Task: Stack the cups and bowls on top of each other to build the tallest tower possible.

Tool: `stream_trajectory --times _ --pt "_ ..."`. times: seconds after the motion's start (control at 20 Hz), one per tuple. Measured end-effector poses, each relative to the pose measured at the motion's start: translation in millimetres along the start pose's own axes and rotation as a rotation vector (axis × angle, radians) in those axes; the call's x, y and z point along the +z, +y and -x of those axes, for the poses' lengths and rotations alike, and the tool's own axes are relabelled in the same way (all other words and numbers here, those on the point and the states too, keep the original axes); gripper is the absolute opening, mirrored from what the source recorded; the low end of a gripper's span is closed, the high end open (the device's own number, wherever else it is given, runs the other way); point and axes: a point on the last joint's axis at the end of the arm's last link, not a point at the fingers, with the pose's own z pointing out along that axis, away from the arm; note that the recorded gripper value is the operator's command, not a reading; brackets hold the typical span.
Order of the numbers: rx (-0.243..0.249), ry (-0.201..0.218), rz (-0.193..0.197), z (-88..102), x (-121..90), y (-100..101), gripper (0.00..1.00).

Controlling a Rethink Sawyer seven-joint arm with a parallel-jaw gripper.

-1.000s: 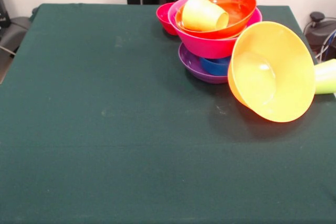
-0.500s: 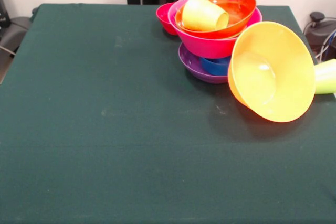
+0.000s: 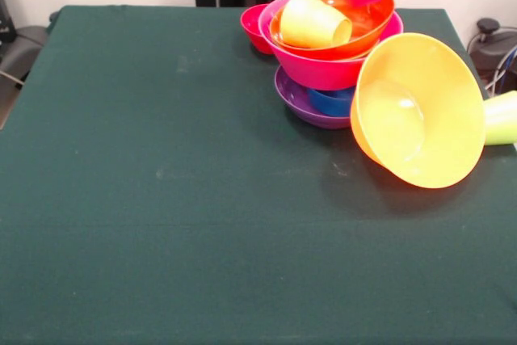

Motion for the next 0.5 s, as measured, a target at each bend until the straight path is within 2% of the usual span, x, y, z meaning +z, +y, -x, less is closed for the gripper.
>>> stream_trajectory --times 0.5 --pt "-0.001 -0.019 -0.001 -6.0 14.7 -4.1 0.00"
